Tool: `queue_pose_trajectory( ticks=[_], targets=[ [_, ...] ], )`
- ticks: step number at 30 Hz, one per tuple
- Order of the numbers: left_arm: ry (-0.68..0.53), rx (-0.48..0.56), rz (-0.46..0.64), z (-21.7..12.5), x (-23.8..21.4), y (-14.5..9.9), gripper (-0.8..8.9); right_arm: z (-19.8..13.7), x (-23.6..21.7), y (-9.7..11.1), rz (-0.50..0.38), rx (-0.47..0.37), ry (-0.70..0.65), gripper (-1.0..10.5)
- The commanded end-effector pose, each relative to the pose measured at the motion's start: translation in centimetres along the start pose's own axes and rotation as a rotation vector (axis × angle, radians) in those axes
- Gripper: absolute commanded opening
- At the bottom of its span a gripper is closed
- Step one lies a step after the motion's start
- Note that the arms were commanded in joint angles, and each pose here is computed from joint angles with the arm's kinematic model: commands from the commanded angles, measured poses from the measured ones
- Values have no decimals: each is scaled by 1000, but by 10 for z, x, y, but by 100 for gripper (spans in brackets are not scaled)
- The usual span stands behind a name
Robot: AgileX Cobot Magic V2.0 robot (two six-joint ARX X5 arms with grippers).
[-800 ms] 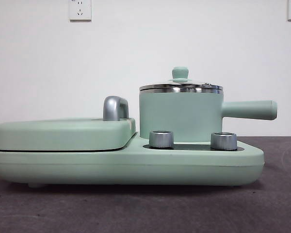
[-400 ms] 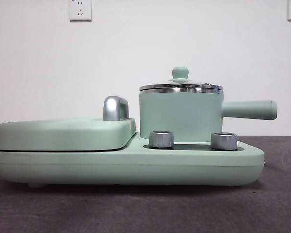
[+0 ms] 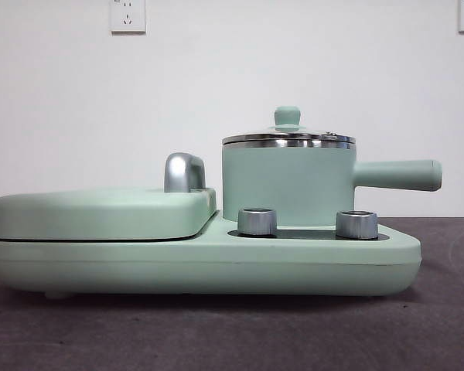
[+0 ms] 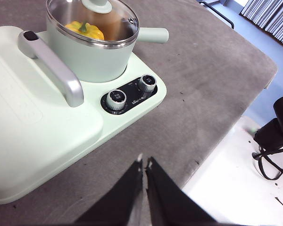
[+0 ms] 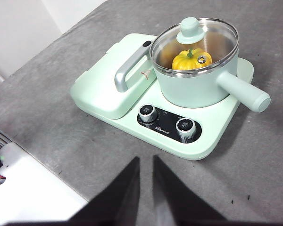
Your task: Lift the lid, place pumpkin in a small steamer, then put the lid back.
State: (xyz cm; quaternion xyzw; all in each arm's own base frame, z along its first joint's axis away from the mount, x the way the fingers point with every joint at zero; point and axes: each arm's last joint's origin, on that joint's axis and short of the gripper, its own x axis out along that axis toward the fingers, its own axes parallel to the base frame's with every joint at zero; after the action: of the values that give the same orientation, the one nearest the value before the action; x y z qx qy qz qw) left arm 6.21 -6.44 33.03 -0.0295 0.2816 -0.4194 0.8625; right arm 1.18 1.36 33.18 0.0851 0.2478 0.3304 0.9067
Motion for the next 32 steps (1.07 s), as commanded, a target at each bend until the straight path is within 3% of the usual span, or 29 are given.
queue_pose_trajectory(
  ticks=[1, 13, 18, 22, 26, 32],
  targets=[
    [-12, 14, -14, 3, -1, -2, 6, 2, -2, 1, 9, -14, -13, 16],
    [-13, 14, -14, 3, -1, -2, 6, 2, -2, 1, 9, -13, -13, 16],
    [-95, -2, 28, -2, -6, 5, 6, 2, -2, 1, 9, -13, -13, 16],
    [-224, -28, 140, -18, -3, 22, 6, 2, -2, 1, 9, -13, -13, 16],
    [-355, 58, 298, -46, 10, 45, 6, 2, -2, 1, 9, -13, -13, 16],
    [-516, 56, 459, -90, 30, 76, 6, 2, -2, 1, 10, -13, -13, 16]
  ],
)
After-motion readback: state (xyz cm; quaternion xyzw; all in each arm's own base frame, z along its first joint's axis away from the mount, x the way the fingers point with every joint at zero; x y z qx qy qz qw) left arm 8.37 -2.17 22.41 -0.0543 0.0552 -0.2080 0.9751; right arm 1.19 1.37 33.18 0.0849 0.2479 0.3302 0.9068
